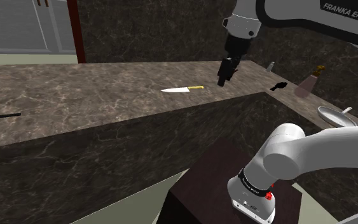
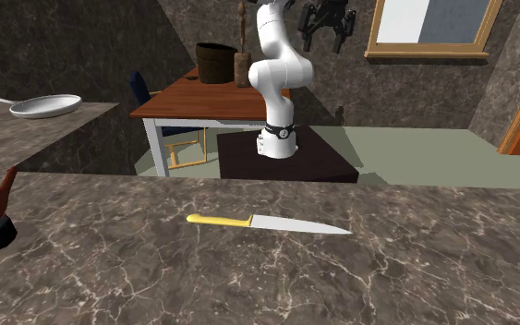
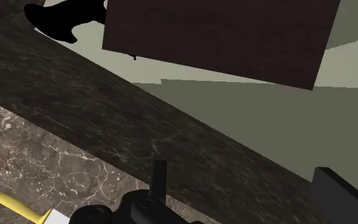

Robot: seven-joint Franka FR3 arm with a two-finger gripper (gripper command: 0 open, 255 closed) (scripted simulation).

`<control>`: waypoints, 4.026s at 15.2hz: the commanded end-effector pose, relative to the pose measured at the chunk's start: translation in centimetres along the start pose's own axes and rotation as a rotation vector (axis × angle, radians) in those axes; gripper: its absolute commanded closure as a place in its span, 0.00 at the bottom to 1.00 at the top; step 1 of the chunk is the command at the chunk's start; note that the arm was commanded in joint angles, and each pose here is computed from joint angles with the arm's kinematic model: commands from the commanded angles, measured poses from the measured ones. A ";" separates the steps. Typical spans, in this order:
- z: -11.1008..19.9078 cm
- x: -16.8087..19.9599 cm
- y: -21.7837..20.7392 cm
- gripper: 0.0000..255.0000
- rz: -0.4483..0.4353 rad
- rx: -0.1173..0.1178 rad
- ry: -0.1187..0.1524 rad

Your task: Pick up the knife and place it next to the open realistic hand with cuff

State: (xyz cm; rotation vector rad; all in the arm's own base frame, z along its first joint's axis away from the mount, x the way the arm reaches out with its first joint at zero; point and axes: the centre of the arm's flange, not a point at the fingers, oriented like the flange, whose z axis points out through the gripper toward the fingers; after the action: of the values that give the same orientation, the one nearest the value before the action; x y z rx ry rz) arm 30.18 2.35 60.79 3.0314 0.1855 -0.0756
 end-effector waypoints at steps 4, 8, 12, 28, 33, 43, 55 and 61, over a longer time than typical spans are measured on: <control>2.2 2.1 2.4 0.00 -0.087 -0.028 -0.027; 5.2 5.0 5.3 0.00 -0.204 -0.066 -0.062; 8.2 8.2 8.0 0.00 -0.321 -0.104 -0.098; 20.4 22.6 16.0 0.00 -0.787 -0.256 -0.241; 24.4 27.4 17.5 0.00 -0.933 -0.303 -0.285; 29.9 29.0 19.5 0.00 -0.997 -0.324 -0.305; 29.9 29.0 19.5 1.00 -0.997 -0.324 -0.305; 29.9 29.0 19.5 1.00 -0.997 -0.324 -0.305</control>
State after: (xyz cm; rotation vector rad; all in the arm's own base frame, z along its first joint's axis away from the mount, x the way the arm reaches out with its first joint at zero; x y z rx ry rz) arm 60.15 -16.54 31.94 2.2692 1.4578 -0.4949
